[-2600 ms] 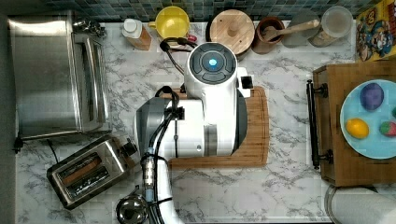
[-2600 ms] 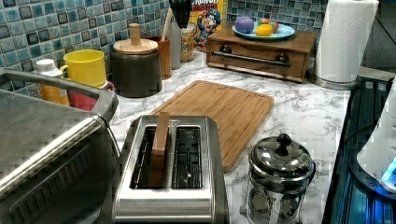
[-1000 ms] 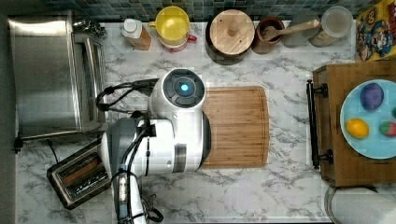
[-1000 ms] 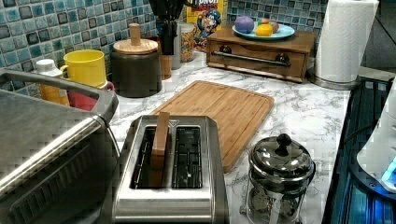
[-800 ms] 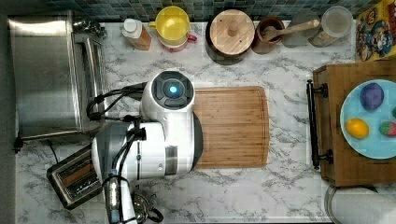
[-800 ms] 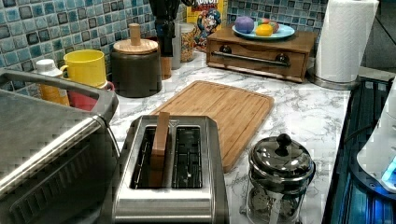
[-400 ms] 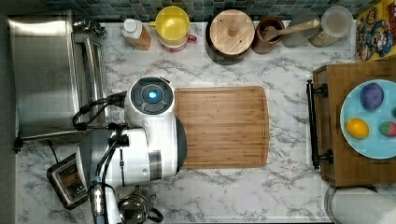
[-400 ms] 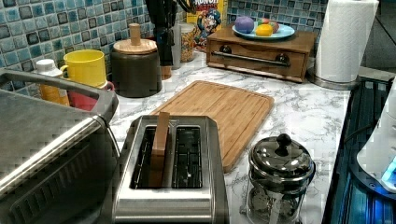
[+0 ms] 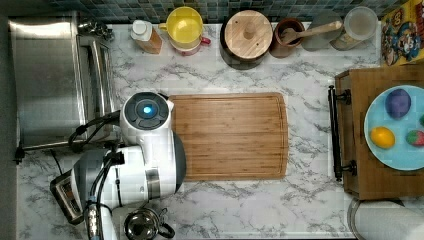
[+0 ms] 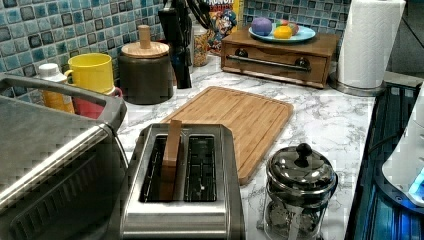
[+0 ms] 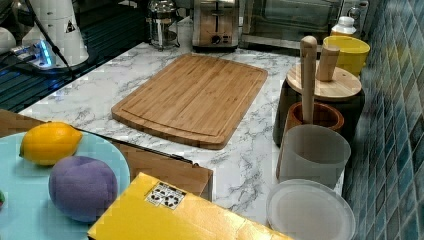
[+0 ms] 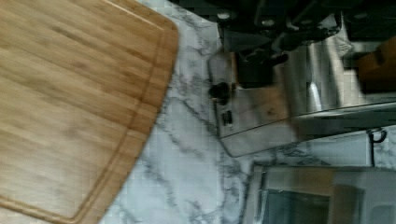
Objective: Turn on the toaster.
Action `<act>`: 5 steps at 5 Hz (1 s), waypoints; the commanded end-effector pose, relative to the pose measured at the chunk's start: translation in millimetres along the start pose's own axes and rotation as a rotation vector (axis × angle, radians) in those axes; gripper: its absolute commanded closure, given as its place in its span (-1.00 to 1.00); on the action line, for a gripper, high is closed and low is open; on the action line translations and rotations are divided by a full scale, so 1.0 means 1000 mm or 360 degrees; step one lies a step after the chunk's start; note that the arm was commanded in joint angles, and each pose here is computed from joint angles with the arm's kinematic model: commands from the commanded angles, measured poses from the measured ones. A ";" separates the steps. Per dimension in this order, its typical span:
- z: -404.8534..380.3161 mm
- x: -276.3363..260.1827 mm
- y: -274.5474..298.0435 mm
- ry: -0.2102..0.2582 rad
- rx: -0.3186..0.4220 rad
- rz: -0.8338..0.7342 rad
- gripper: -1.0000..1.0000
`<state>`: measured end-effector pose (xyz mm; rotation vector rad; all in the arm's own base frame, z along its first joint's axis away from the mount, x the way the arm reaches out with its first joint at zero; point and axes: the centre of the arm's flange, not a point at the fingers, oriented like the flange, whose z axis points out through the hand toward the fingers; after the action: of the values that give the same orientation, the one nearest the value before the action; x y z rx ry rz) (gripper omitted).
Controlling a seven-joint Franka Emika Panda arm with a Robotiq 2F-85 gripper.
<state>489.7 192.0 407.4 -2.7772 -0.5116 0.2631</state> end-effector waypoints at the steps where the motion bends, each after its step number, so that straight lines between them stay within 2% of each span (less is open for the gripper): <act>1: 0.016 -0.013 -0.072 0.0032 -0.0078 -0.0106 1.00; 5: 0.033 -0.004 -0.031 0.0001 -0.0150 0.0112 1.00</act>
<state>465.5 241.9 395.0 -2.8550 -0.5498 0.2530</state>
